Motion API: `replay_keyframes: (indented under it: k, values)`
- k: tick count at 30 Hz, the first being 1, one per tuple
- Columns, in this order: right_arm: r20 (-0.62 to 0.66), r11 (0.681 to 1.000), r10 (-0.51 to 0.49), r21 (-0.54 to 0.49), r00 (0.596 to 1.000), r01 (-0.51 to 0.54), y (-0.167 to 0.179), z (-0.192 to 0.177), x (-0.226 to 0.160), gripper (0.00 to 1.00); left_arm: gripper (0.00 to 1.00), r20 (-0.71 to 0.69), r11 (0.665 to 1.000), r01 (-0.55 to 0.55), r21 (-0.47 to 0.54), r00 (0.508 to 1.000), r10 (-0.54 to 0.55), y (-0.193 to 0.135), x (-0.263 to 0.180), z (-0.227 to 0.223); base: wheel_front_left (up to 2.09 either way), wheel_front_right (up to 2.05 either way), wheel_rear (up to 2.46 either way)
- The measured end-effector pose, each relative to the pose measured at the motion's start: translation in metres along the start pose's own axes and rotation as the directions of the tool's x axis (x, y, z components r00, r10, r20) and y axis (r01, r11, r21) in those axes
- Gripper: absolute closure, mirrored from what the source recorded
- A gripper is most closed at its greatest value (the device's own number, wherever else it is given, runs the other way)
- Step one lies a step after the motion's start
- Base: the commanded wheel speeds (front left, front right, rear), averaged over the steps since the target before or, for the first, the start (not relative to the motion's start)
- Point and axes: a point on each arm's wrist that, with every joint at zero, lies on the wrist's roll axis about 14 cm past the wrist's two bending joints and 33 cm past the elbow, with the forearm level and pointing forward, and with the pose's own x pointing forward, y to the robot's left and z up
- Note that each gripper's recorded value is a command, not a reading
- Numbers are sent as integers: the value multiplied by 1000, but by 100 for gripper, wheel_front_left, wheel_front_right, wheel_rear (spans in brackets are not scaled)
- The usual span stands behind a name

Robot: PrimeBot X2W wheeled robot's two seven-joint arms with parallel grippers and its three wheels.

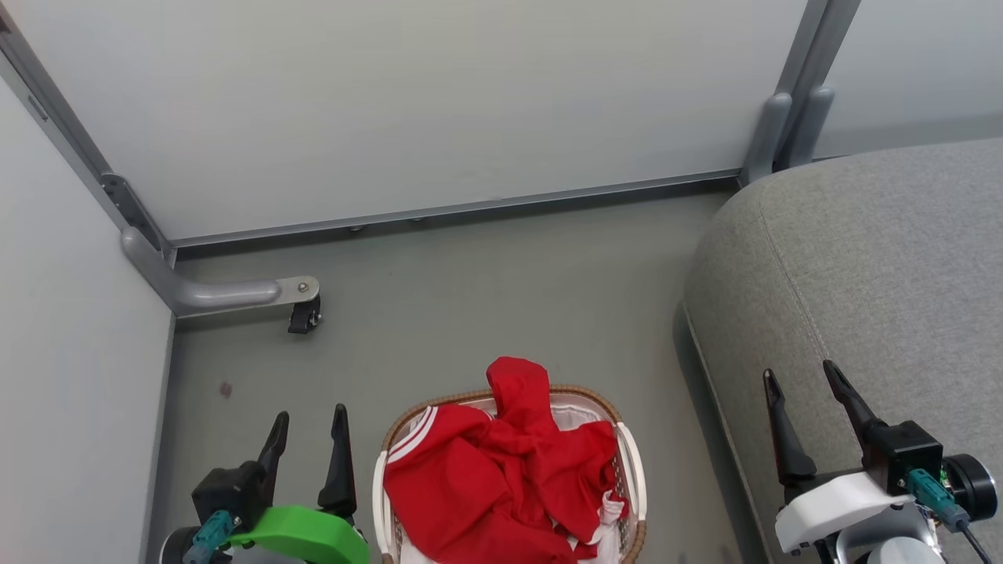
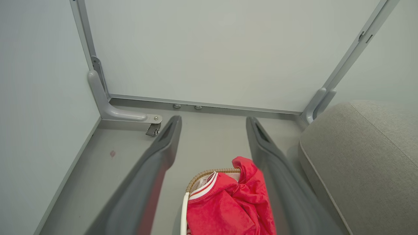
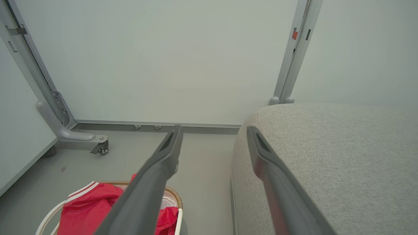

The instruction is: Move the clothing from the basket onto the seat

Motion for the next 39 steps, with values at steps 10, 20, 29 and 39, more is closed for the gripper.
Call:
replay_keyframes:
  k: [10, 20, 29, 39]
  values:
    - [4, 1000, 10, 2, 1000, -10, 0, -4, 32, 0, 0, -24, 996, 54, 67, 998, -52, -7, 41, -3, 0, 0, 0]
    - [-12, 999, 21, 28, 1000, -21, 0, -26, 83, 0, 0, -225, 970, 170, 176, 966, -128, -11, 104, -66, 0, 0, 0]
    - [-85, 997, 9, 76, 996, -2, -8, -71, 107, 0, 0, -500, 940, 266, 216, 856, -127, 10, 117, -167, 0, 0, 0]
    - [-200, 995, -33, 86, 979, 51, -27, -122, 102, 0, 0, -676, 927, 330, 177, 725, -129, 22, 114, -253, 0, 0, 0]
